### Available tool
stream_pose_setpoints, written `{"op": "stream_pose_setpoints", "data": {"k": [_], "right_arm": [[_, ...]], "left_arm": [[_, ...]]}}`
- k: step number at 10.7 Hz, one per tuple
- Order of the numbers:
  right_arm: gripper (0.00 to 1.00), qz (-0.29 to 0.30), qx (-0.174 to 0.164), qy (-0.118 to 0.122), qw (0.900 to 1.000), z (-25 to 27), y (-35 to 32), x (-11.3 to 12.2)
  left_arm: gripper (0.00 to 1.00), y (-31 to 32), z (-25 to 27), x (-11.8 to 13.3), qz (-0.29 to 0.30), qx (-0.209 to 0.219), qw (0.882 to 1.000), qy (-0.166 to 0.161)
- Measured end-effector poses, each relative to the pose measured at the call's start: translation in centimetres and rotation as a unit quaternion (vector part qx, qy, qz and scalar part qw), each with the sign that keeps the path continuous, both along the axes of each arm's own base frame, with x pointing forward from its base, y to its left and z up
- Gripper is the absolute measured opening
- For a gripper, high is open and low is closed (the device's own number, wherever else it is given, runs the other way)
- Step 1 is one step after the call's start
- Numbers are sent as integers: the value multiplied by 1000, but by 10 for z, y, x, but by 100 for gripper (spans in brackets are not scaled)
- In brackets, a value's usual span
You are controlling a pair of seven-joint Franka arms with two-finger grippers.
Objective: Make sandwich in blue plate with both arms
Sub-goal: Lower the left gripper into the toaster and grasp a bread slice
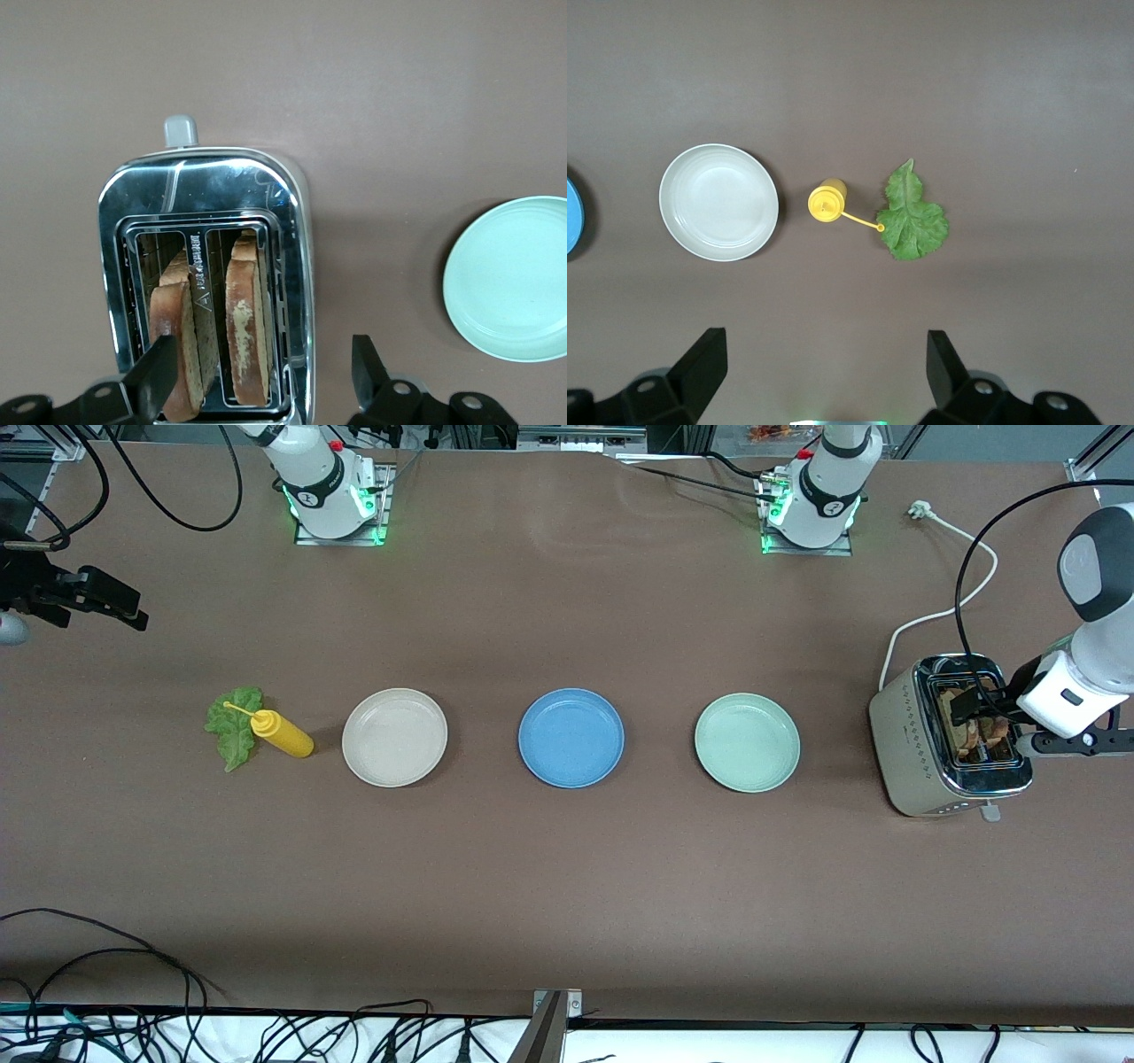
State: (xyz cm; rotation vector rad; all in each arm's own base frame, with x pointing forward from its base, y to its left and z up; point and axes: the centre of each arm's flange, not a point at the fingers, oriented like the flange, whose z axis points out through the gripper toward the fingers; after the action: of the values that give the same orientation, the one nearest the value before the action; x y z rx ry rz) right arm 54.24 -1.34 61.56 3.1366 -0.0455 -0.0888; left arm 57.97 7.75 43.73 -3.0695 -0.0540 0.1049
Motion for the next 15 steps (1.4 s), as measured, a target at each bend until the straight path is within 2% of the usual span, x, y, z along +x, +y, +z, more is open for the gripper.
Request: {"op": "stream_pose_setpoints", "data": {"k": [4, 7, 8, 11, 12, 15], "right_arm": [[100, 0, 0, 0, 1000, 0, 0, 0], [100, 0, 0, 0, 1000, 0, 0, 0], [100, 0, 0, 0, 1000, 0, 0, 0], [100, 1, 0, 0, 1000, 0, 1, 0], [100, 1, 0, 0, 1000, 0, 1, 0], [100, 1, 0, 0, 1000, 0, 1, 0]], "left_arm": [[81, 11, -47, -5, 8, -2, 1000, 6], [76, 12, -59, -6, 8, -3, 1000, 15], [67, 12, -60, -7, 8, -3, 1000, 16], [24, 14, -60, -7, 10, -3, 1000, 17], [14, 16, -60, -8, 11, -3, 1000, 16], [8, 19, -59, -8, 13, -3, 1000, 15]]}}
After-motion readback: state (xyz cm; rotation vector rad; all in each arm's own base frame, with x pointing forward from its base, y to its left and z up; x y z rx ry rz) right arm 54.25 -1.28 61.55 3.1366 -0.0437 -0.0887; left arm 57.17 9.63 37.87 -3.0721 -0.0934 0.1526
